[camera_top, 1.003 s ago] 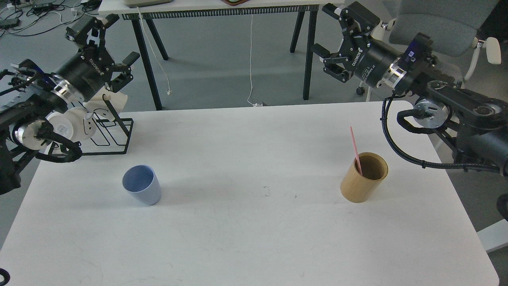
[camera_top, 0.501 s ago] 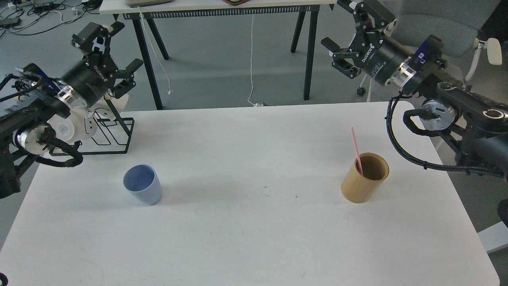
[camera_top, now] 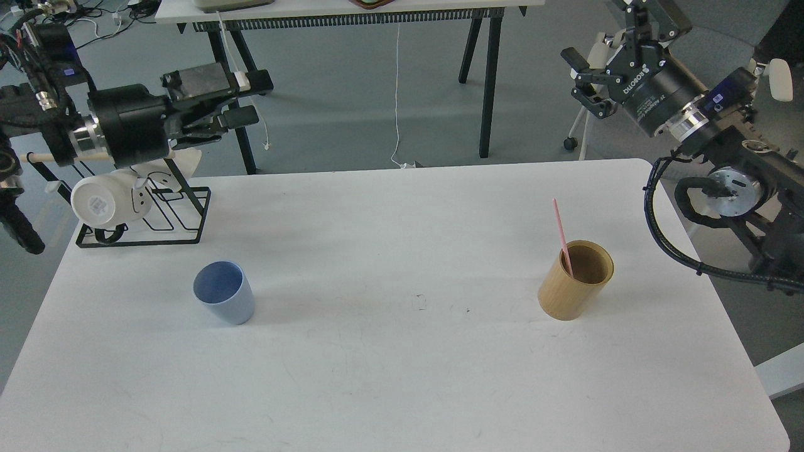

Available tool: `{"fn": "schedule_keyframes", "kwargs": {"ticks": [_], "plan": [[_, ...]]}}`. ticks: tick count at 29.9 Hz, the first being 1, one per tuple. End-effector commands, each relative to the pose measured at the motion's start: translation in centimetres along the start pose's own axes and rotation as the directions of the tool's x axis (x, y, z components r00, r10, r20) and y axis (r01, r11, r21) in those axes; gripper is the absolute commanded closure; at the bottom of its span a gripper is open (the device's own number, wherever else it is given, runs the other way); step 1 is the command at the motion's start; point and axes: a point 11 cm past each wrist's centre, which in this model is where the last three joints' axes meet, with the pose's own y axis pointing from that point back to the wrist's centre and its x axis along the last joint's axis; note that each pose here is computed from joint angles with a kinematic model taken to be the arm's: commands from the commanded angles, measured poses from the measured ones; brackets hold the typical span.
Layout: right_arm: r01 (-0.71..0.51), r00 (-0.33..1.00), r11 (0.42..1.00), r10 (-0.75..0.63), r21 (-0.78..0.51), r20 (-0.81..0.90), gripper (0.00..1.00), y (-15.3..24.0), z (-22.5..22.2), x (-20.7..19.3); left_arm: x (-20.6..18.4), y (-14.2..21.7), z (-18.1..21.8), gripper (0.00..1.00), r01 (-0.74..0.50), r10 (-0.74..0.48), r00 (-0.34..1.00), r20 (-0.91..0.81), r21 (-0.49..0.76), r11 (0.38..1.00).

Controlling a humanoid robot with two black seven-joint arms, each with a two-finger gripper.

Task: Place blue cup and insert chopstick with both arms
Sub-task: 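Lower the left gripper from the rack toward the blue cup, then grasp the blue cup with the left gripper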

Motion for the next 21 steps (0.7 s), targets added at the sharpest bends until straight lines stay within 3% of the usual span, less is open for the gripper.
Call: {"fn": "schedule_keyframes", "kwargs": {"ticks": [1,4,11,16,21], "plan": [[-0.005,1.000,1.000,0.005,-0.007,0.001,0.01,0.3,0.3,0.1,-3.0,1.8,-3.2,0.00,0.154,-0.185,0.972,0.145,0.200,0.968],[-0.009,1.000,1.000,0.009,-0.014,0.003,0.01,0.5,0.6,0.2,-4.3,3.0,-5.9,0.00,0.220,-0.303,0.928,0.218,0.337,0.915],[-0.013,1.000,1.000,0.013,-0.027,0.008,0.01,0.8,1.3,0.2,-5.8,4.5,-11.0,0.00,0.271,-0.436,0.868,0.235,0.512,0.815],[-0.014,1.000,1.000,0.015,-0.027,0.006,0.01,0.9,1.2,0.3,-6.5,3.2,-13.5,0.00,0.291,-0.475,0.852,0.218,0.558,0.777],[-0.019,1.000,0.999,0.019,-0.028,0.006,0.01,1.0,1.3,0.5,-8.0,1.4,-13.9,0.00,0.325,-0.494,0.845,0.205,0.537,0.778]]}}
